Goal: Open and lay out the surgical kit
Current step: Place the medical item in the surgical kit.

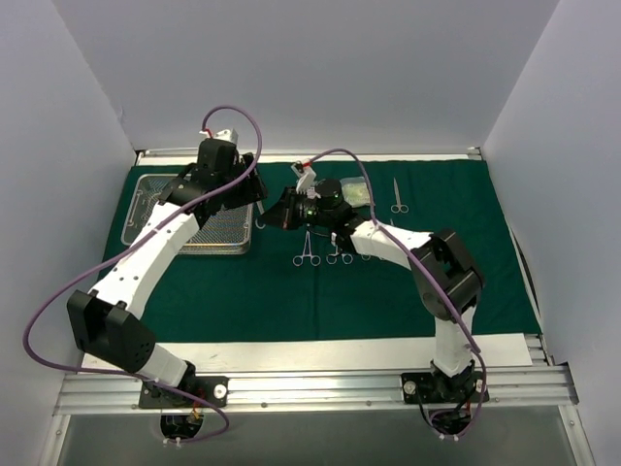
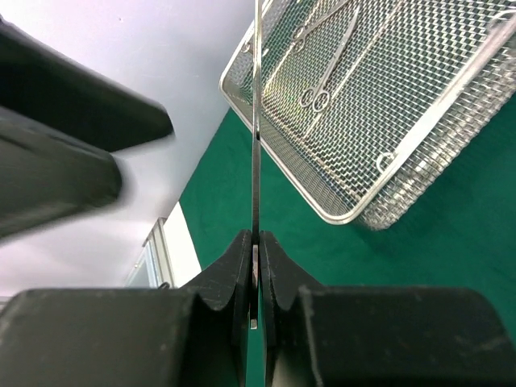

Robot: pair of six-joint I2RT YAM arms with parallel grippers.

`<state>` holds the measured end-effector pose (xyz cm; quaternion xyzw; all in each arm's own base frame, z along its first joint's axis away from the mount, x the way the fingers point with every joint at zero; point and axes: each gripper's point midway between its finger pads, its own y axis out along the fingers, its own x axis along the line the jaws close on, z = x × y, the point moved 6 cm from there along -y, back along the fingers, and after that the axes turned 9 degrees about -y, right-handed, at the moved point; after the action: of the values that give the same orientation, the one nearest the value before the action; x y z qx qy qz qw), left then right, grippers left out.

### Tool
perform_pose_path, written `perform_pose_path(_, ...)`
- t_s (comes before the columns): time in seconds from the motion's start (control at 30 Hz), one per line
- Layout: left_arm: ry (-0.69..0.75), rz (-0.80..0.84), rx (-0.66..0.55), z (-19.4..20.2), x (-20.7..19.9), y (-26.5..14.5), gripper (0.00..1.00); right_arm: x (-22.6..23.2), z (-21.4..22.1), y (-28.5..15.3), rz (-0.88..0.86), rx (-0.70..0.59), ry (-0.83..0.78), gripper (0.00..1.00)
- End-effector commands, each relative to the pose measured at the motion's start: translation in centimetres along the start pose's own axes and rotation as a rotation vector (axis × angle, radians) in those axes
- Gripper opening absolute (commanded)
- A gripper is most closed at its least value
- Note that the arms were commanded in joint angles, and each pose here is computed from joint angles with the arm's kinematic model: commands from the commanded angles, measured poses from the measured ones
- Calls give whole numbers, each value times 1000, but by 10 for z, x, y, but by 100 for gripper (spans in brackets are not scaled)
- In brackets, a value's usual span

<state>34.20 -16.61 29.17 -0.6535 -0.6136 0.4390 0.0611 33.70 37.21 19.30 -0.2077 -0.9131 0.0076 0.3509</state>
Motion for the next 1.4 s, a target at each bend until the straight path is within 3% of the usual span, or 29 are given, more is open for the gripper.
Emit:
perform_pose_path(0.0,56,145,-119,-26,-16,-26,74,32,-53,-34,-77,-138,-80,0)
perform_pose_path(0.07,84,193,-124,-29,-15,-30,85,32,-54,-43,-90,-127,-83,0)
perform_pose_path(0.2,118,358,-145,-38,-22,-42,94,41,-71,-73,-133,-143,-106,0)
perform_pose_path(0.5,165,866,-59,-48,-47,-68,96,68,-85,-122,-243,-143,-201,0)
perform_pose_path(0.73,117,1068,-5,-53,-68,-74,96,85,-86,-132,-314,-123,-258,0)
perform_pose_path(0.97,102,1079,5,-48,-77,-68,85,89,-88,-133,-337,-118,-275,0)
perform_pose_path(1.37,50,1087,-1,-43,-88,-56,47,91,-83,-128,-379,-103,-268,0)
